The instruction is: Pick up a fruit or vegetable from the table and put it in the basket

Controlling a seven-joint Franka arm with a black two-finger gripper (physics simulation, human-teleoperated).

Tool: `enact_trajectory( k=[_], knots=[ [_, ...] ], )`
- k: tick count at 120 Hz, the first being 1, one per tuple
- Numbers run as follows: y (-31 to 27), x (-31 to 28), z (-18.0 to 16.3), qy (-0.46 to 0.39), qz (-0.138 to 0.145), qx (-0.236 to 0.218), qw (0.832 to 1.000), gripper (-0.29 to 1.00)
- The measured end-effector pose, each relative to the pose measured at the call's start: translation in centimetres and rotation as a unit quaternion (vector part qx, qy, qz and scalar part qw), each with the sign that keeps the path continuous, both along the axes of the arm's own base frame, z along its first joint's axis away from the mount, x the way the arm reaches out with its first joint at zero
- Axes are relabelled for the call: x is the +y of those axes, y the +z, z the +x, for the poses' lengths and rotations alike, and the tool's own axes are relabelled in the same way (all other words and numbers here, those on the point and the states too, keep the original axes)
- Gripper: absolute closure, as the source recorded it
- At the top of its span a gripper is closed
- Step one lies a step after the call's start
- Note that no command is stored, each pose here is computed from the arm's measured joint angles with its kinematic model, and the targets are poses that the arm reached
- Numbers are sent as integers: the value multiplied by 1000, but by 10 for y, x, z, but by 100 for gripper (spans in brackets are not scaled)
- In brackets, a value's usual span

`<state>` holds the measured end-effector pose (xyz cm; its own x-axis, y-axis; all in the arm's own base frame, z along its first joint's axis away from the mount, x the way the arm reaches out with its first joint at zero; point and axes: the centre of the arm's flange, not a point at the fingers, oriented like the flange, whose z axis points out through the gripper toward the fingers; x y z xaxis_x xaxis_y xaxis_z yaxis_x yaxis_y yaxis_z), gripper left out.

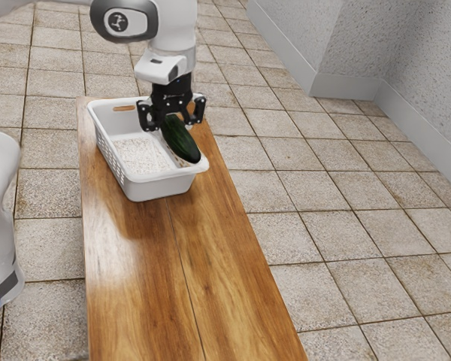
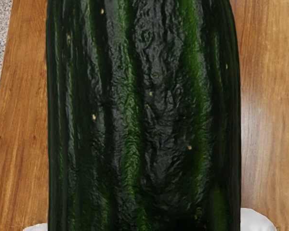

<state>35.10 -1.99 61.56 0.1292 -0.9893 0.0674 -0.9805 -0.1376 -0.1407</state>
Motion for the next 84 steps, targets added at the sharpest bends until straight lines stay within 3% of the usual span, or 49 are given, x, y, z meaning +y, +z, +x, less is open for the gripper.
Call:
enact_trajectory(
  k=[46, 84],
  knots=[
    [-8, 59, -42, 47, 27, 47, 997, 50],
    [-23, 91, -43, 71, 41, 73, 994, 50]
  ],
)
